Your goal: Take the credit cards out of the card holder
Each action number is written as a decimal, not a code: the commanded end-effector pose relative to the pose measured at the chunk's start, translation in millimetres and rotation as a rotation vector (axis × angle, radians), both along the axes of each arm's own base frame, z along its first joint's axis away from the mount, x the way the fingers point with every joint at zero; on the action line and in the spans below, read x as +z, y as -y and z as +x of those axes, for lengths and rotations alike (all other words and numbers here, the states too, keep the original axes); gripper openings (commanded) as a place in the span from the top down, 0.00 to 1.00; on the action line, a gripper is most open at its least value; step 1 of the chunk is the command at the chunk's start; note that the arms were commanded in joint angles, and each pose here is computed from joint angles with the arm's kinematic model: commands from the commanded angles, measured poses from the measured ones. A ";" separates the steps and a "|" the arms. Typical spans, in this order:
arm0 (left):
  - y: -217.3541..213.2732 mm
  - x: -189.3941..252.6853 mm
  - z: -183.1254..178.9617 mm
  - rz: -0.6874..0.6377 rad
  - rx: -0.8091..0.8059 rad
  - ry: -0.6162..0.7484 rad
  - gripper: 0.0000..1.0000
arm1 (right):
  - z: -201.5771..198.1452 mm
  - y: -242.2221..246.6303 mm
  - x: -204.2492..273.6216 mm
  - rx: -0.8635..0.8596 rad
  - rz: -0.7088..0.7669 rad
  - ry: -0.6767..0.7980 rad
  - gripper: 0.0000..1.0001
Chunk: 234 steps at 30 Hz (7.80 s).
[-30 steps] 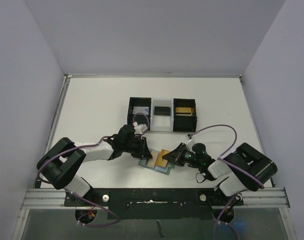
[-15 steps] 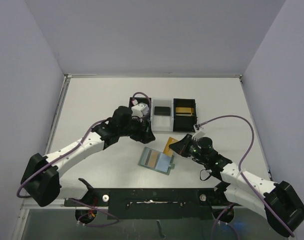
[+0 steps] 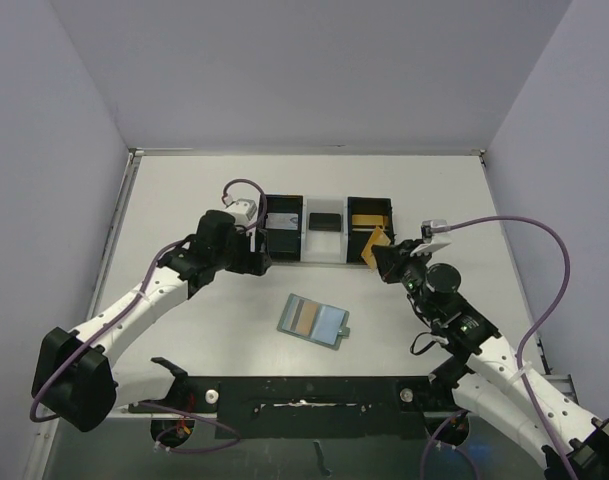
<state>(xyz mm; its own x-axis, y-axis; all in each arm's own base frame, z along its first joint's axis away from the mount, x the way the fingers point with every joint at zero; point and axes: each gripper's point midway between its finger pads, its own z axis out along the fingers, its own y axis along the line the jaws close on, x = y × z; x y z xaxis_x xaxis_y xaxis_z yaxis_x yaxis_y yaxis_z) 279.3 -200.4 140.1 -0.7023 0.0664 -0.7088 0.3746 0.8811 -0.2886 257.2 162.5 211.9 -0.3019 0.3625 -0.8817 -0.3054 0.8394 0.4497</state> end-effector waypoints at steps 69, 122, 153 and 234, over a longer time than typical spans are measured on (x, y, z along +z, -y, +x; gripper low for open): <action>-67.1 24.3 20.1 0.043 0.339 0.172 0.28 | 226.9 34.7 -129.2 0.364 -1.526 0.126 0.94; -57.8 18.5 17.1 0.021 0.285 0.156 0.29 | 207.5 34.9 -127.2 0.443 -1.326 0.040 0.38; -65.1 29.5 18.7 0.031 0.326 0.158 0.27 | 74.0 15.4 93.4 -0.039 -0.036 0.211 0.02; 100.9 -55.9 -15.0 -0.394 -0.145 -0.210 0.46 | -101.9 -124.8 -161.9 0.123 -0.025 -0.826 0.20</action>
